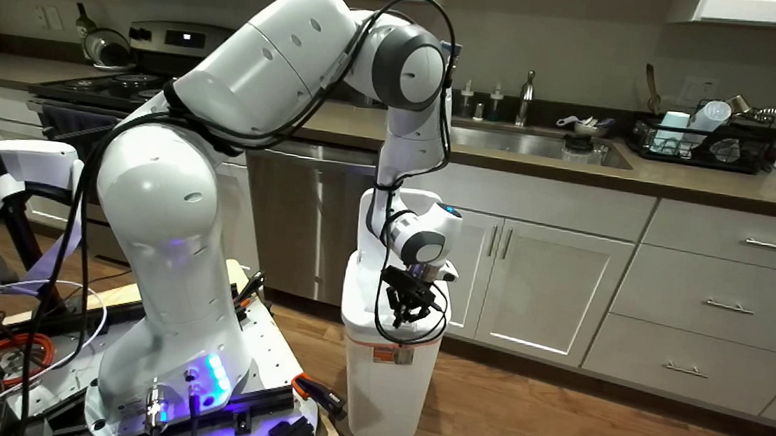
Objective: Press the open button of the bin
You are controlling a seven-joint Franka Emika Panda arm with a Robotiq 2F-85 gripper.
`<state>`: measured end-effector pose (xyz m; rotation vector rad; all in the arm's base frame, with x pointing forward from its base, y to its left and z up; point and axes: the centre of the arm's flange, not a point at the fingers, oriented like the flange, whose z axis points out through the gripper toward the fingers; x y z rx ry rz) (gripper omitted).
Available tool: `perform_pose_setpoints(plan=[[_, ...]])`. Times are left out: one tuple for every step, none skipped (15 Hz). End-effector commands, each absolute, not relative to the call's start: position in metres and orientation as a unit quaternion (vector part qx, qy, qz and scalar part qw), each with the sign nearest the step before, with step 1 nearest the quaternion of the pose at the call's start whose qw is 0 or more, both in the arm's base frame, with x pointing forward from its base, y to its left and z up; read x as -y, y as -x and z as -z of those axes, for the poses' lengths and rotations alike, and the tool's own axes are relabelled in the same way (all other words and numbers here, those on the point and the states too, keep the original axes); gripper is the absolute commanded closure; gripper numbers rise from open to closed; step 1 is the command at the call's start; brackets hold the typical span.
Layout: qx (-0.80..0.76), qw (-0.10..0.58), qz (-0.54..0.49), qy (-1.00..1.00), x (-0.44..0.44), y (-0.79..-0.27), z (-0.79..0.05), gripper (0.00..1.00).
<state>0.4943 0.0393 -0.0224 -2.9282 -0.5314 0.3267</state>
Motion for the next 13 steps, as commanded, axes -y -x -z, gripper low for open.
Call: perform_pose_setpoints(plan=[[0.197, 0.085, -0.107, 0.971, -0.037, -0.495, 0.004, 0.94], [0.195, 0.095, -0.126, 0.968, -0.039, -0.500, -0.004, 0.95], [0.189, 0.095, -0.144, 0.967, -0.043, -0.505, -0.013, 0.94], [0.180, 0.092, -0.169, 0.965, -0.046, -0.509, -0.021, 0.94], [0.180, 0.090, -0.190, 0.961, -0.049, -0.514, -0.032, 0.94], [0.180, 0.091, -0.211, 0.957, -0.051, -0.518, -0.043, 0.94], [0.179, 0.090, -0.232, 0.952, -0.054, -0.522, -0.056, 0.93], [0.178, 0.091, -0.247, 0.948, -0.056, -0.525, -0.067, 0.92], [0.178, 0.090, -0.261, 0.944, -0.059, -0.528, -0.080, 0.93], [0.181, 0.090, -0.271, 0.941, -0.062, -0.530, -0.093, 0.93], [0.182, 0.087, -0.278, 0.939, -0.065, -0.530, -0.104, 0.94], [0.185, 0.084, -0.284, 0.937, -0.069, -0.530, -0.114, 0.94], [0.185, 0.079, -0.288, 0.936, -0.073, -0.527, -0.123, 0.95]])
